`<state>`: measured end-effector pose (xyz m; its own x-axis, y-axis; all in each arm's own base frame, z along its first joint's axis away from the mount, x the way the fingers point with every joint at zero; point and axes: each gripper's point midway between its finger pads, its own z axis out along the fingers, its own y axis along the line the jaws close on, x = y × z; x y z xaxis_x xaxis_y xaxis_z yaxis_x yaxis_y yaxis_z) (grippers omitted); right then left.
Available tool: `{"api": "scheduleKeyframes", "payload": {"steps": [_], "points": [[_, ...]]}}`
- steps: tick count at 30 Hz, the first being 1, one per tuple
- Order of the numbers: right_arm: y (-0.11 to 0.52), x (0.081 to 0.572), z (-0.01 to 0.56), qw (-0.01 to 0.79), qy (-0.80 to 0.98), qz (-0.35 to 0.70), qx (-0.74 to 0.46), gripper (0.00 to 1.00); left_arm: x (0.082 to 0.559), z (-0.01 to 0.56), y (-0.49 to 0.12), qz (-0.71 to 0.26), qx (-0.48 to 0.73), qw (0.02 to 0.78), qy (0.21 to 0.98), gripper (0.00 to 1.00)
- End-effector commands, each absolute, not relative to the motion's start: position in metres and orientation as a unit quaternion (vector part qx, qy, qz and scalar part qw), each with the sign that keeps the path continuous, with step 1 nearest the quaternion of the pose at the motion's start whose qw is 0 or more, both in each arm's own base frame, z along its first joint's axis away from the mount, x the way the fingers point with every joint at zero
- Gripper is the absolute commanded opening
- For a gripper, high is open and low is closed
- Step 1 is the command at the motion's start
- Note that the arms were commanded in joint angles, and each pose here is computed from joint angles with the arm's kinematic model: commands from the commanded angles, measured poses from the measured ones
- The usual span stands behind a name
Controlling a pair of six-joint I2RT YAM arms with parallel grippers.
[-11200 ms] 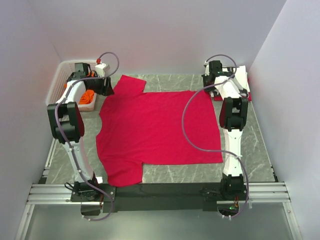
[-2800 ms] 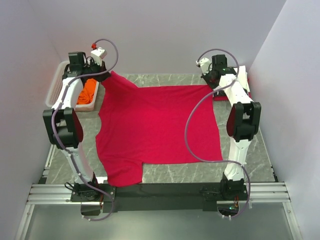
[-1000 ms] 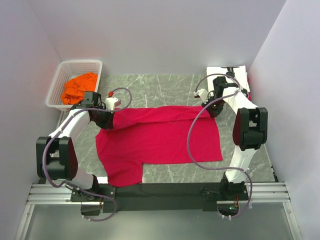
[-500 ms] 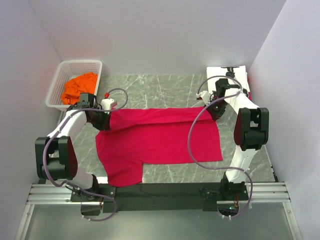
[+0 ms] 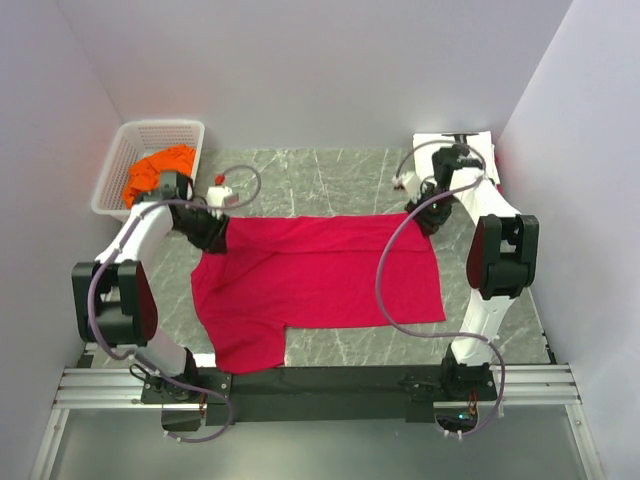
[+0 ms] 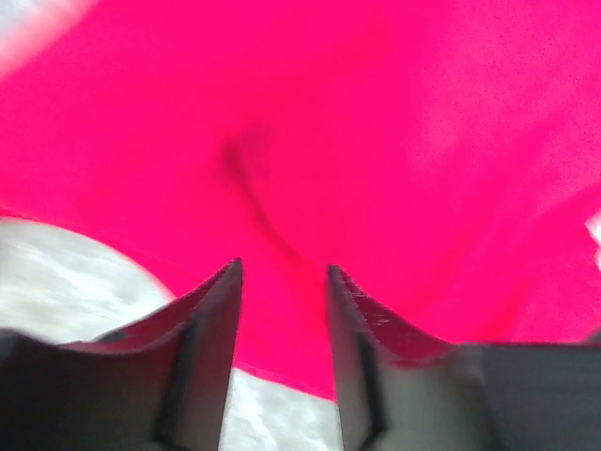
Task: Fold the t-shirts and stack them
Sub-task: Fold the tshirt
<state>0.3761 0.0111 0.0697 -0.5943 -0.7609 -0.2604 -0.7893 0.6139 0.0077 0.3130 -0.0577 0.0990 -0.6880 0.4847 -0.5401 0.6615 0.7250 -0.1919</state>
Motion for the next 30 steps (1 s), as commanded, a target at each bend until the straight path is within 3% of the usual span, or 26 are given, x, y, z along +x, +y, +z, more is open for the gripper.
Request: {"api": "scheduleKeyframes", "payload": {"steps": [1, 6, 10, 17, 18, 20, 25, 30], "points": [[0.008, 0.438, 0.112, 0.2, 0.896, 0.025, -0.395, 0.44, 0.365, 0.133, -0.055, -0.18, 0.333, 0.295, 0.877, 0.48], [0.007, 0.477, 0.091, 0.197, 0.909, -0.013, -0.366, 0.43, 0.431, 0.133, -0.04, -0.132, 0.306, 0.323, 0.886, 0.49], [0.005, 0.489, 0.077, 0.184, 0.909, -0.028, -0.373, 0.47, 0.457, 0.124, -0.031, -0.11, 0.305, 0.32, 0.89, 0.5], [0.007, 0.475, 0.073, 0.172, 0.93, -0.001, -0.325, 0.58, 0.469, 0.106, -0.025, -0.101, 0.299, 0.306, 0.898, 0.52], [0.007, 0.471, 0.074, 0.172, 0.934, 0.016, -0.312, 0.6, 0.468, 0.104, -0.026, -0.103, 0.299, 0.303, 0.899, 0.57], [0.009, 0.467, 0.074, 0.172, 0.945, 0.034, -0.276, 0.61, 0.467, 0.101, -0.025, -0.103, 0.298, 0.301, 0.9, 0.57], [0.003, 0.466, 0.067, 0.17, 0.959, 0.09, -0.208, 0.61, 0.469, 0.092, -0.023, -0.1, 0.302, 0.293, 0.902, 0.59], [0.004, 0.467, 0.059, 0.154, 0.964, 0.132, -0.172, 0.53, 0.477, 0.091, -0.023, -0.104, 0.319, 0.283, 0.898, 0.59]]}}
